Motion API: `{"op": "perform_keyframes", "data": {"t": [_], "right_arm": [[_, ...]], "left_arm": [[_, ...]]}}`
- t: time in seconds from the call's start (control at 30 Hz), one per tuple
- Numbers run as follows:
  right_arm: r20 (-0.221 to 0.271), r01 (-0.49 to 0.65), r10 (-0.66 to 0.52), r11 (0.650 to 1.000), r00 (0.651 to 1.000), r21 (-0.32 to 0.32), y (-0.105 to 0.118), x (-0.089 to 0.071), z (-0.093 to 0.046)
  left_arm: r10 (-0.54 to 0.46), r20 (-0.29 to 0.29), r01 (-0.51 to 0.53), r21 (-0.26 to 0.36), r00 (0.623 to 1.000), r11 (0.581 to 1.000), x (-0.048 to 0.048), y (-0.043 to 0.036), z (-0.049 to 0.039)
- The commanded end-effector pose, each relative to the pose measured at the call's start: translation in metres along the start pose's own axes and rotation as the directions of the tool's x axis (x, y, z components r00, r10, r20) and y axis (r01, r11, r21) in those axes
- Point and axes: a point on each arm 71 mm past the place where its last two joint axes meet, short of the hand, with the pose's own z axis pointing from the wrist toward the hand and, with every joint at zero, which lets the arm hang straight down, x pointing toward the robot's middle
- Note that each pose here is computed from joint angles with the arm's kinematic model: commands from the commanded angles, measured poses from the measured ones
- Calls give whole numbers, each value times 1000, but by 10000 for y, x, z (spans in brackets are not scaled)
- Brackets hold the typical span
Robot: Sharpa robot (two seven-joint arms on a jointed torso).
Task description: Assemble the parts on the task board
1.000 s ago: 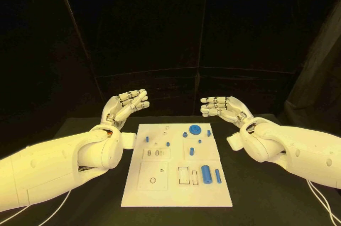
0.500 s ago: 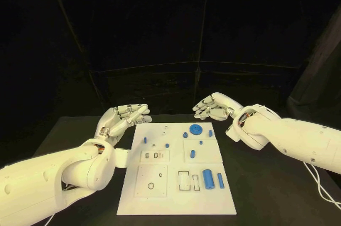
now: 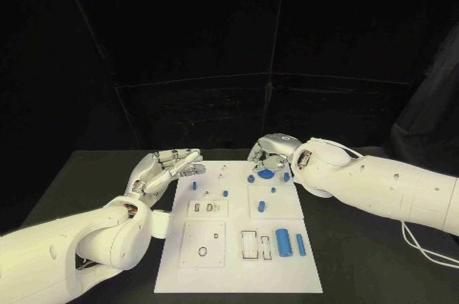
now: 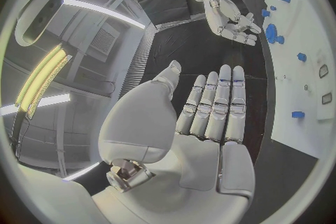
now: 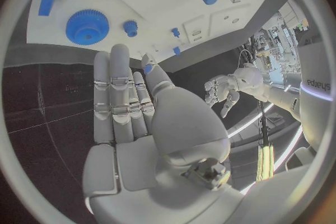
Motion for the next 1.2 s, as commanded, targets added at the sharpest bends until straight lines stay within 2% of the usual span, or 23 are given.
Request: {"op": "perform_keyframes", "data": {"t": [0.03, 0.3, 0.47, 1.2], "right_arm": [[-63, 119, -117, 993, 991, 26, -6, 25, 29], [-132, 139, -135, 990, 982, 17, 27, 78, 84], [-155, 140, -137, 990, 978, 9, 57, 98, 91], [-168, 144, -141, 990, 976, 8, 85, 126, 166]], "left_arm": [[-5, -32, 5, 8, 999, 1000, 36, -16, 0], [-7, -36, 7, 4, 999, 1000, 44, -18, -5], [-7, -35, 7, -1, 999, 1000, 40, -18, -10], [2, -23, -2, -18, 1000, 1000, 11, -5, -5]]}}
